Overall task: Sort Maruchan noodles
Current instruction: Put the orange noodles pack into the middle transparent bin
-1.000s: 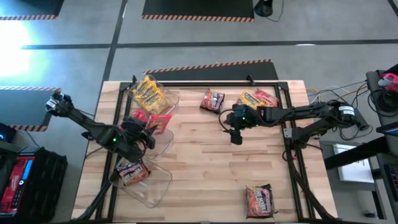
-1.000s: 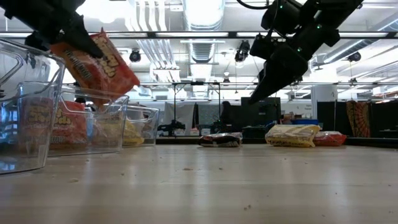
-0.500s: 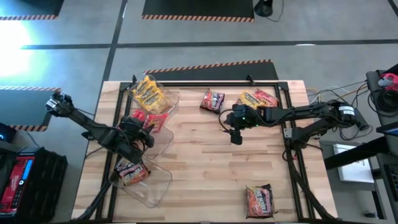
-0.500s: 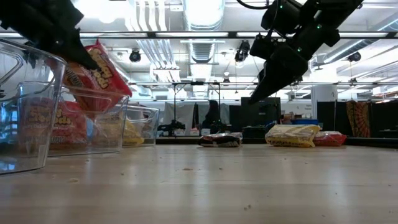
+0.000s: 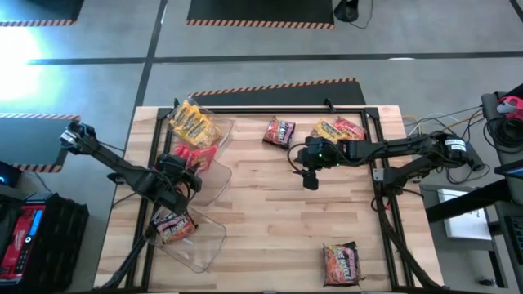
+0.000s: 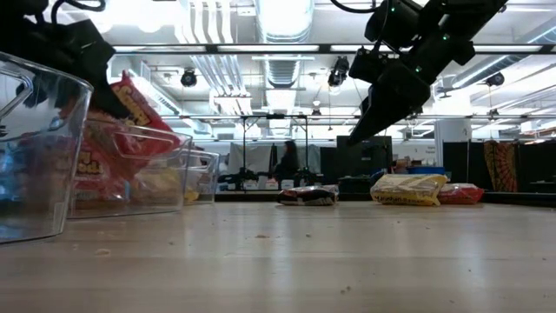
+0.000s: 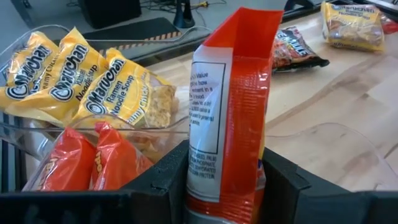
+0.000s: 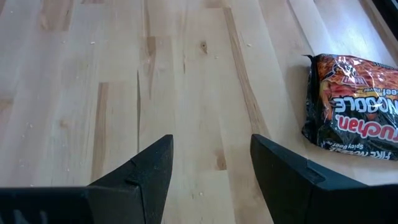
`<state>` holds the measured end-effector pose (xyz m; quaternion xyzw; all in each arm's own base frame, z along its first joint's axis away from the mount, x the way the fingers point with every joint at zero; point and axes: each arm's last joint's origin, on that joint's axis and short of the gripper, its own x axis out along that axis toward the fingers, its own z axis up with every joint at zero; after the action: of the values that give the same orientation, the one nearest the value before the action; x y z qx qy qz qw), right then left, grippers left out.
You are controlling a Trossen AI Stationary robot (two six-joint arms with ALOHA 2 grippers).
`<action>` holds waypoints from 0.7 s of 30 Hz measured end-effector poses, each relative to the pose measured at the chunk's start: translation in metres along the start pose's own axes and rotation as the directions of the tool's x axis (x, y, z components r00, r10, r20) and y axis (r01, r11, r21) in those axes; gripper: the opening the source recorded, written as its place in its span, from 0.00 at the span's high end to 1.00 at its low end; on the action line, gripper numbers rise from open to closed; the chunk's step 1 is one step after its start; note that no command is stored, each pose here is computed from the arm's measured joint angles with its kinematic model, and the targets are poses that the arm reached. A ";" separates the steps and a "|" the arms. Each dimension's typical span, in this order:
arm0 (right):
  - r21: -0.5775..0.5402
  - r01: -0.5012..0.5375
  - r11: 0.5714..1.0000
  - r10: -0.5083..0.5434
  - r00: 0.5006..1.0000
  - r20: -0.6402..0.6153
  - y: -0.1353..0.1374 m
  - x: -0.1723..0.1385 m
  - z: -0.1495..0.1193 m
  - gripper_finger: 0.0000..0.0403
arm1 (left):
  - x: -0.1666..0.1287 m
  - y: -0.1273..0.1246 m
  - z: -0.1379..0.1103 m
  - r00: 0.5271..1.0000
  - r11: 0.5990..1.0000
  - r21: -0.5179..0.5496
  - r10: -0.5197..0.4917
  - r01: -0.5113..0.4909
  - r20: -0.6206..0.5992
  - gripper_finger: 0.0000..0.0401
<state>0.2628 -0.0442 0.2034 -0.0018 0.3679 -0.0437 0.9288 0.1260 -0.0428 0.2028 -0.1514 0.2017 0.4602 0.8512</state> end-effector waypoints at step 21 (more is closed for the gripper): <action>0.002 0.000 1.000 0.000 1.000 0.000 0.000 0.000 0.000 0.50 | 0.006 0.007 -0.015 0.989 0.995 -0.090 0.019 -0.033 -0.146 0.59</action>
<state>0.2628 -0.0442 0.2034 -0.0008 0.3679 -0.0440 0.9288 0.1199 -0.0418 0.1863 -0.2208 0.2436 0.4679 0.8204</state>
